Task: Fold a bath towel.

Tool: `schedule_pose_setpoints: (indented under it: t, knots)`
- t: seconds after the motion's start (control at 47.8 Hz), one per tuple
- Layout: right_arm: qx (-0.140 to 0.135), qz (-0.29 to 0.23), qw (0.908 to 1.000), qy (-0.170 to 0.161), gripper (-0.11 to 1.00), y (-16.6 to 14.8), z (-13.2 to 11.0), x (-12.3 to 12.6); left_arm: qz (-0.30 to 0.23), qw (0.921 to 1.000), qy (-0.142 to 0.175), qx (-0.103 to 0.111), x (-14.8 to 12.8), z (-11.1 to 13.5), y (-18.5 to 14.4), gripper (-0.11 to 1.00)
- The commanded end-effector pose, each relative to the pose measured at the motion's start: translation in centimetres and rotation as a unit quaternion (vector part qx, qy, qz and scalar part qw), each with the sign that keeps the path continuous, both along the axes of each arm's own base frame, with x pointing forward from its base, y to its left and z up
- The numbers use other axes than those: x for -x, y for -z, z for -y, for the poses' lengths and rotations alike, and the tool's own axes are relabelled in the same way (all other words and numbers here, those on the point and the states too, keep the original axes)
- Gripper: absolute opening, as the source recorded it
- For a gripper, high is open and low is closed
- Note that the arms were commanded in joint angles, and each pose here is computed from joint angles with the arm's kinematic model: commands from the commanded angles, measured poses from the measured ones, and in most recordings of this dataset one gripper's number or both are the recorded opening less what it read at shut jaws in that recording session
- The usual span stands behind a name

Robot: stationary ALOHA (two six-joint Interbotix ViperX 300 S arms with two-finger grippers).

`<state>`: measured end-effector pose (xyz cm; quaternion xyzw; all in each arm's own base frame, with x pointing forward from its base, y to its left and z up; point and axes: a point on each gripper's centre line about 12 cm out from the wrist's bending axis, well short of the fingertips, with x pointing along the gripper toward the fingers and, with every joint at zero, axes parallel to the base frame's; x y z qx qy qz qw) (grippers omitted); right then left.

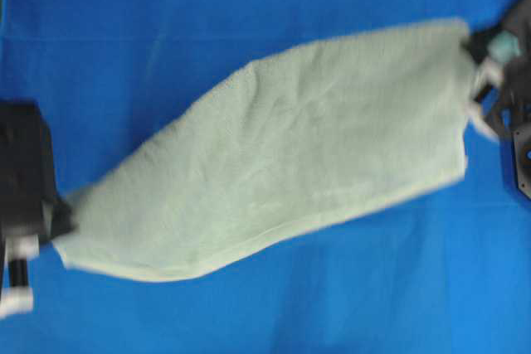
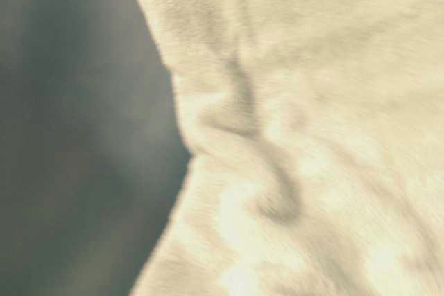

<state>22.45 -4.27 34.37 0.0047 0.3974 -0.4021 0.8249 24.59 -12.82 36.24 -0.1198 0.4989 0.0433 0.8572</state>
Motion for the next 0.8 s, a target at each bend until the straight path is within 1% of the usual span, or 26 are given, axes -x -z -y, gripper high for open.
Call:
schedule_pose_setpoints:
  t: [0.0, 0.147, 0.272, 0.377, 0.481, 0.565, 0.67, 0.774]
  knots:
    - [0.028, 0.009, 0.9993, 0.021, 0.18, -1.2, 3.5, -0.4, 0.033, 0.9991, 0.019, 0.02, -0.2, 1.7, -1.4, 0.09]
    - [0.054, 0.021, 0.9983, 0.008, 0.18, -1.3, 7.4, -1.2, 0.056, 0.997, 0.04, 0.036, -1.1, 3.9, -1.4, 0.09]
    - [0.067, 0.035, 0.9971, 0.012, 0.18, -1.0, 10.8, -1.9, 0.086, 0.9941, 0.049, 0.045, -2.6, 4.9, -1.7, 0.09]
    - [0.069, 0.038, 0.9967, 0.019, 0.18, -0.6, 12.1, -2.0, 0.099, 0.9929, 0.05, 0.044, -4.0, 5.4, -1.9, 0.09]
    - [0.068, 0.036, 0.9968, 0.022, 0.18, -0.5, 12.2, -1.9, 0.103, 0.9924, 0.054, 0.04, -4.9, 5.9, -2.2, 0.09]
    - [0.057, 0.037, 0.9974, 0.025, 0.18, -0.5, 11.4, -1.2, 0.105, 0.9921, 0.058, 0.037, -5.3, 6.2, -2.4, 0.09]
    - [0.034, 0.035, 0.9984, 0.026, 0.18, -0.4, 9.5, 0.3, 0.108, 0.9916, 0.059, 0.039, -6.0, 6.7, -2.6, 0.09]
    - [0.012, 0.038, 0.9991, 0.015, 0.18, -0.9, 6.6, 2.2, 0.114, 0.9907, 0.062, 0.041, -6.8, 7.4, -3.0, 0.09]
